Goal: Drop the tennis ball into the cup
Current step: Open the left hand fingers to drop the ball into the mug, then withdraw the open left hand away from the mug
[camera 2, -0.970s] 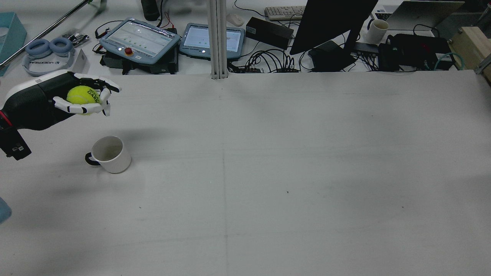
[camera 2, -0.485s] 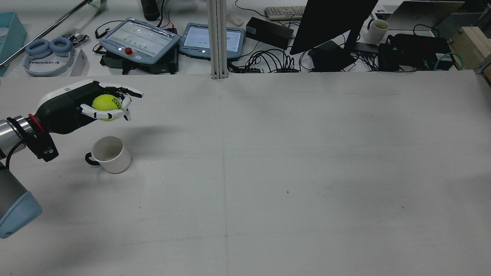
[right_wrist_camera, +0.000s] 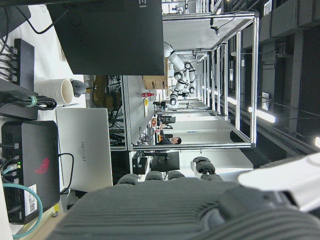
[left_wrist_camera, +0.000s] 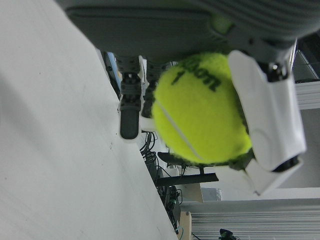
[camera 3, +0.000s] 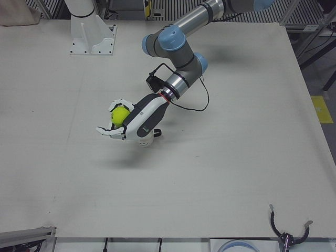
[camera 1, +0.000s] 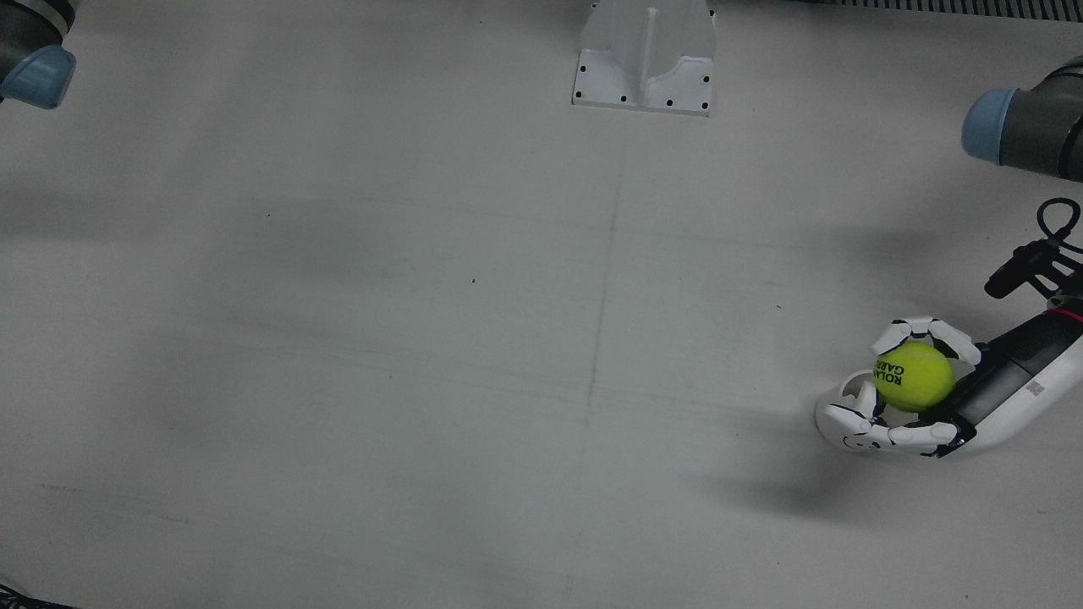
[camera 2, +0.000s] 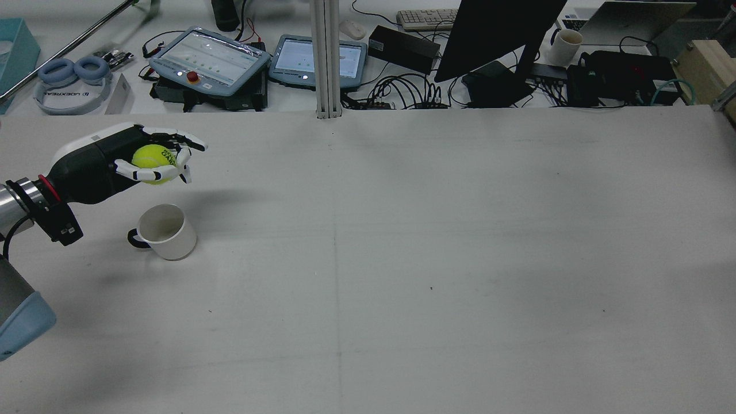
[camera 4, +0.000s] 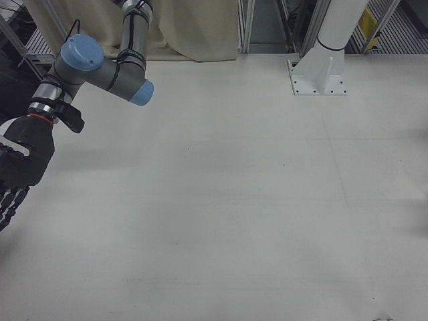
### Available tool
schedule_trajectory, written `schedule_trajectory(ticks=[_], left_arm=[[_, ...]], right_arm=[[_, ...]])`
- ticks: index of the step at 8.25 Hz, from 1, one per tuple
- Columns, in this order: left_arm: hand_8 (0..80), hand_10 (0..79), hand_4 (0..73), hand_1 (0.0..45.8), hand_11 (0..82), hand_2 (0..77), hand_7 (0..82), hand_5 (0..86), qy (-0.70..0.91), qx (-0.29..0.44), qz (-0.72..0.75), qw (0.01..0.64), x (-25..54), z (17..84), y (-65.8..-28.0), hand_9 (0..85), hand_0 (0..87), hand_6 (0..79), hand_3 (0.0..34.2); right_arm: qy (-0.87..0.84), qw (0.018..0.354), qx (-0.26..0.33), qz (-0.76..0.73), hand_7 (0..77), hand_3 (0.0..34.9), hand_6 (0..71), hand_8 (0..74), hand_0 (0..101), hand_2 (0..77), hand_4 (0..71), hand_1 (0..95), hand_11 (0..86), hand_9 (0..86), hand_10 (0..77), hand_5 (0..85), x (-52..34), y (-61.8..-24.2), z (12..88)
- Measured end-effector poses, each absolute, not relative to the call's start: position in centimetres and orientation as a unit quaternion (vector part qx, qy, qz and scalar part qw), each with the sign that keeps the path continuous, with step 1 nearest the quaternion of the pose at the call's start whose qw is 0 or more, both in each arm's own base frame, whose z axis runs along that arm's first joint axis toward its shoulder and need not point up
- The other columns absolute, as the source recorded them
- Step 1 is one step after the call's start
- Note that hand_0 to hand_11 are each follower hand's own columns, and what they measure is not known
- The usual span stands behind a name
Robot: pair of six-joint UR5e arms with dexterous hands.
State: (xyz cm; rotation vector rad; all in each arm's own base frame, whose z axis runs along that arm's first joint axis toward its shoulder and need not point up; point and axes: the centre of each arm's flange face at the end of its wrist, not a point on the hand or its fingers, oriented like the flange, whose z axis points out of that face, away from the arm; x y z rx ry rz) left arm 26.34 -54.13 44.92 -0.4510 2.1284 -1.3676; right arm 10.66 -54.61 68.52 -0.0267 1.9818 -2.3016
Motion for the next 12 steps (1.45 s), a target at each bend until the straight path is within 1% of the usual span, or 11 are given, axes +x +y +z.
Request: schedule_trajectory(ticks=[2,3,4,5,6,7,8,9,10,11,12], left_arm=[[49.6,31.1,39.8,17.5,45.3,45.3,58.4,18.5,0.795,-0.169,-0.509,0.283,26.2,45.7,-53.8,68.2,50.5,48.5,0.0],[48.0,30.0,38.7,18.0,43.6,39.8,58.4,18.0,0.795,-0.168,-0.509,0.283,26.0,46.4,-53.5,67.1,49.8,48.5,0.0],[39.8,19.6,28.9,21.8,34.9,29.5,60.0,9.8,0.795,-0.168,-0.508,0.284,25.8,47.3,-53.2,61.1,50.9,44.2,0.0],[13.6,0.0,6.5,27.3,4.9,22.4,51.3,3.3,0.796,-0.168,-0.507,0.284,25.6,47.8,-53.0,39.3,55.3,26.7,0.0],[0.5,0.0,3.3,30.5,0.5,22.4,40.9,7.1,0.797,-0.168,-0.506,0.284,25.5,48.1,-52.8,25.6,55.3,11.4,0.0],[0.0,0.0,2.2,30.5,0.5,22.9,26.7,3.3,0.798,-0.168,-0.505,0.284,25.5,48.2,-52.8,2.7,55.4,0.0,0.1],[0.0,0.0,2.2,30.5,0.5,24.5,14.7,3.8,0.798,-0.168,-0.504,0.284,25.5,48.3,-52.8,1.6,55.3,1.6,0.1],[0.0,0.0,2.2,30.5,0.5,24.5,19.6,3.8,0.798,-0.168,-0.504,0.284,25.5,48.3,-52.8,1.6,55.4,1.6,0.1],[0.0,0.0,2.2,30.5,0.5,24.5,19.6,3.8,0.801,-0.169,-0.502,0.280,25.3,47.9,-52.9,1.6,55.4,1.6,0.1],[0.0,0.0,2.2,30.5,0.5,33.3,21.8,2.7,0.804,-0.159,-0.505,0.270,23.6,47.0,-53.6,3.8,52.8,0.5,0.0],[0.0,0.0,3.3,27.8,0.5,34.9,23.5,3.8,0.807,-0.137,-0.513,0.257,20.8,45.6,-55.2,3.8,52.4,3.8,0.0]], right_arm=[[0.651,0.052,-0.009,-0.757,0.5,0.0,0.0,0.0,0,0.5,0.0,0.5,0.5,0.0,0.0,0.0,10.6,-54.6,68.5],[0.651,0.052,-0.009,-0.757,0.5,0.0,0.0,0.0,0,0.5,0.0,0.5,0.5,0.0,0.0,0.0,10.6,-54.6,68.5],[0.651,0.052,-0.009,-0.757,0.0,0.0,0.0,0.0,0,0.5,0.0,0.5,0.5,0.0,0.0,0.0,10.6,-54.6,68.5],[0.651,0.052,-0.009,-0.757,0.0,0.0,0.0,0.0,0,0.5,0.0,0.5,0.5,0.0,0.0,0.0,10.6,-54.6,68.5],[0.651,0.052,-0.009,-0.757,0.0,0.0,0.0,0.0,0,0.5,0.0,0.5,0.5,0.0,0.0,0.0,10.6,-54.6,68.5],[0.652,0.052,-0.009,-0.757,0.0,0.0,0.0,0.0,0,0.5,0.0,0.5,0.5,0.0,0.0,0.0,10.6,-54.6,68.5],[0.652,0.052,-0.009,-0.757,0.0,0.0,0.0,0.0,0,0.5,0.0,0.5,0.5,0.0,0.0,0.0,10.6,-54.6,68.5],[0.652,0.052,-0.009,-0.757,0.0,0.0,0.0,0.0,0,0.5,0.0,0.5,0.5,0.0,0.0,0.0,10.6,-54.6,68.5],[0.651,0.052,-0.009,-0.757,0.5,0.0,0.0,0.0,0,0.5,0.0,0.5,0.5,0.0,0.0,0.0,10.6,-54.6,68.5],[0.651,0.052,-0.009,-0.757,0.0,0.0,0.0,0.0,0,0.5,0.0,0.5,0.5,0.0,0.0,0.0,10.7,-54.6,68.5],[0.652,0.052,-0.009,-0.757,0.0,0.0,0.0,0.0,0,0.5,0.0,0.5,0.5,0.0,0.0,0.0,10.7,-54.6,68.5]])
